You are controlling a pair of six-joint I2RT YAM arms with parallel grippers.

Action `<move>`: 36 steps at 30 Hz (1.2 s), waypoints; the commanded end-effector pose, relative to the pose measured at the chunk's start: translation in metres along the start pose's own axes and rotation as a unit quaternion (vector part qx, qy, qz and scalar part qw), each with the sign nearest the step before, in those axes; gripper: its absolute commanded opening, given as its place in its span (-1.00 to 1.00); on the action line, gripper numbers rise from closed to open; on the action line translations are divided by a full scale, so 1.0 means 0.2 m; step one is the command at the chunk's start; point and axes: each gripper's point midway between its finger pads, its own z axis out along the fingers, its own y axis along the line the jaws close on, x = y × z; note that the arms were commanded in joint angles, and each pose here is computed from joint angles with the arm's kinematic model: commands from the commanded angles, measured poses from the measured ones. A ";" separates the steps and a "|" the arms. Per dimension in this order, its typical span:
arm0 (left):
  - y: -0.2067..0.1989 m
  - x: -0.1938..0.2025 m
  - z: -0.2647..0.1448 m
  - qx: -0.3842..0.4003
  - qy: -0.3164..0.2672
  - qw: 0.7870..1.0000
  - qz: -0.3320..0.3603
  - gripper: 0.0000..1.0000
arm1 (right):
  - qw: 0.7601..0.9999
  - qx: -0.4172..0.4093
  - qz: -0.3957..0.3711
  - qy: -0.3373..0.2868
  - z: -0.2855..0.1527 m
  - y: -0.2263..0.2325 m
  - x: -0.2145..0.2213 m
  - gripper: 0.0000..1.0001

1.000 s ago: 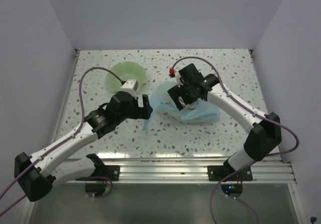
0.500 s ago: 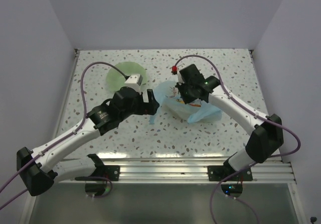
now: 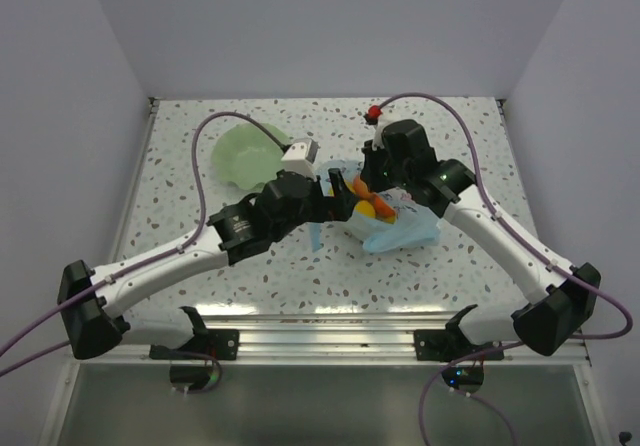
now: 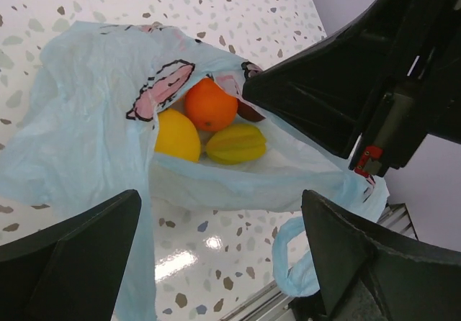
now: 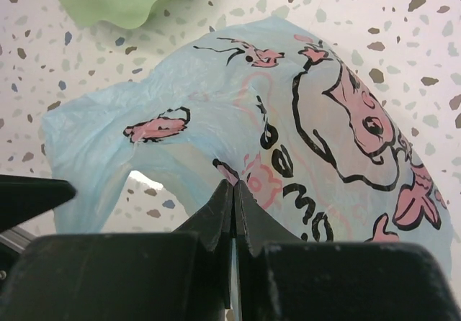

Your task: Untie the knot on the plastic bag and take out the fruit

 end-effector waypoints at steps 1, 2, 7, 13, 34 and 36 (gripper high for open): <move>-0.14 -0.10 0.07 0.023 -0.055 0.997 -0.046 0.98 | 1.000 -0.012 0.016 -0.023 -0.02 0.04 -0.05 -1.00; -0.16 -0.10 0.09 0.026 -0.058 0.997 -0.047 0.96 | 0.999 -0.011 0.018 -0.024 -0.02 0.03 -0.04 -1.00; -0.18 -0.09 0.22 0.026 -0.082 0.995 -0.049 0.77 | 0.999 -0.013 0.025 -0.026 -0.03 0.03 -0.02 -1.00; 0.00 0.04 0.38 -0.037 -0.109 0.992 -0.044 0.52 | 0.999 -0.013 0.037 -0.021 -0.04 0.03 0.02 -1.00; 0.93 0.92 0.43 -0.244 0.059 0.968 -0.028 0.06 | 0.964 0.116 0.239 -0.007 0.28 -0.60 0.04 -1.00; 0.94 0.95 0.40 -0.243 0.071 0.967 -0.026 0.05 | 0.959 0.123 0.254 -0.011 0.32 -0.64 0.02 -1.00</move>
